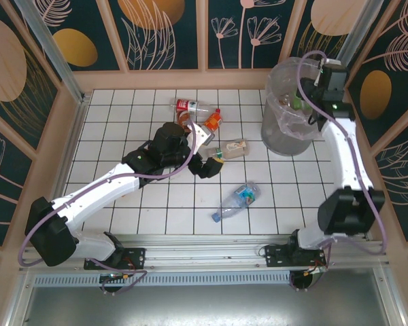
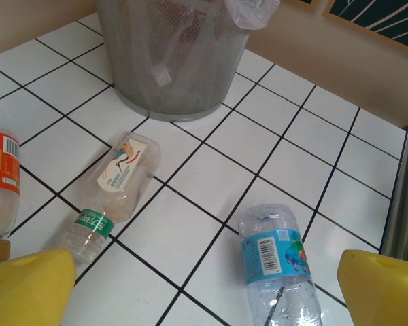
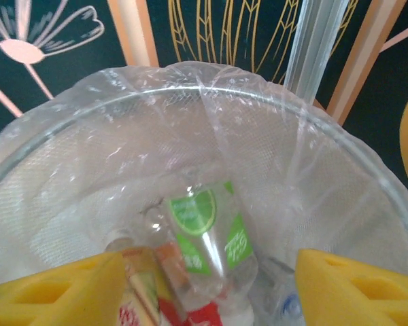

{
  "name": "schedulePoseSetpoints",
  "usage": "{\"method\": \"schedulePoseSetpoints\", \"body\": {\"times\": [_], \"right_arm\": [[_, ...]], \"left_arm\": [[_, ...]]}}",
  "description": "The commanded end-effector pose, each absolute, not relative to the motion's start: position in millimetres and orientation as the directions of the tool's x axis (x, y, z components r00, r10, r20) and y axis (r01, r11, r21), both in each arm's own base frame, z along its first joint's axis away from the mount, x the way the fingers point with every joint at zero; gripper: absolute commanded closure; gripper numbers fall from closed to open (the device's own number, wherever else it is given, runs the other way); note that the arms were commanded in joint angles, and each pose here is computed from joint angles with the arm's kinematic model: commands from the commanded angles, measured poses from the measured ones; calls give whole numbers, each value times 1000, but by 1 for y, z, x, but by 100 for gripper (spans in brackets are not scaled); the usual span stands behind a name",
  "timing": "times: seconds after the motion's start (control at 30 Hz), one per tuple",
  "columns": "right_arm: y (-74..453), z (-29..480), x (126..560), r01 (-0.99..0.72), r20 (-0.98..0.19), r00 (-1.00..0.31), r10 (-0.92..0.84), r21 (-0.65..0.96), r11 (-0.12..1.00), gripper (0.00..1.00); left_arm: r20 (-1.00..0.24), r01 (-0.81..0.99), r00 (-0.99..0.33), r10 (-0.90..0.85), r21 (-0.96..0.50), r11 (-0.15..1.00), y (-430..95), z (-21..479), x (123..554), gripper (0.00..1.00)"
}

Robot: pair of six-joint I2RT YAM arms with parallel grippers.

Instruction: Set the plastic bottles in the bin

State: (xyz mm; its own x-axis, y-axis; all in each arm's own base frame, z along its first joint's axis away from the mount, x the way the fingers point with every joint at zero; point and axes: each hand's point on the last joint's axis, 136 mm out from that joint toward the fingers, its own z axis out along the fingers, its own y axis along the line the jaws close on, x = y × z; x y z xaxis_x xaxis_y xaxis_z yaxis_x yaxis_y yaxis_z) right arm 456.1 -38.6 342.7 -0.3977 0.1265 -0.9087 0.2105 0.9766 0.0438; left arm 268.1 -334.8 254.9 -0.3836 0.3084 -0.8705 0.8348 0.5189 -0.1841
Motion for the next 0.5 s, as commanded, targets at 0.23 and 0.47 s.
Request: {"method": "schedulePoseSetpoints", "body": {"times": [0.23, 0.47], "right_arm": [[8, 352, 371, 78, -882, -344, 322, 315, 946, 29], [51, 306, 320, -14, -775, -490, 398, 464, 886, 26]], "left_arm": [[-844, 861, -423, 331, -260, 437, -349, 253, 250, 1], [-744, 769, -584, 326, -378, 515, -355, 215, 244, 3]]}}
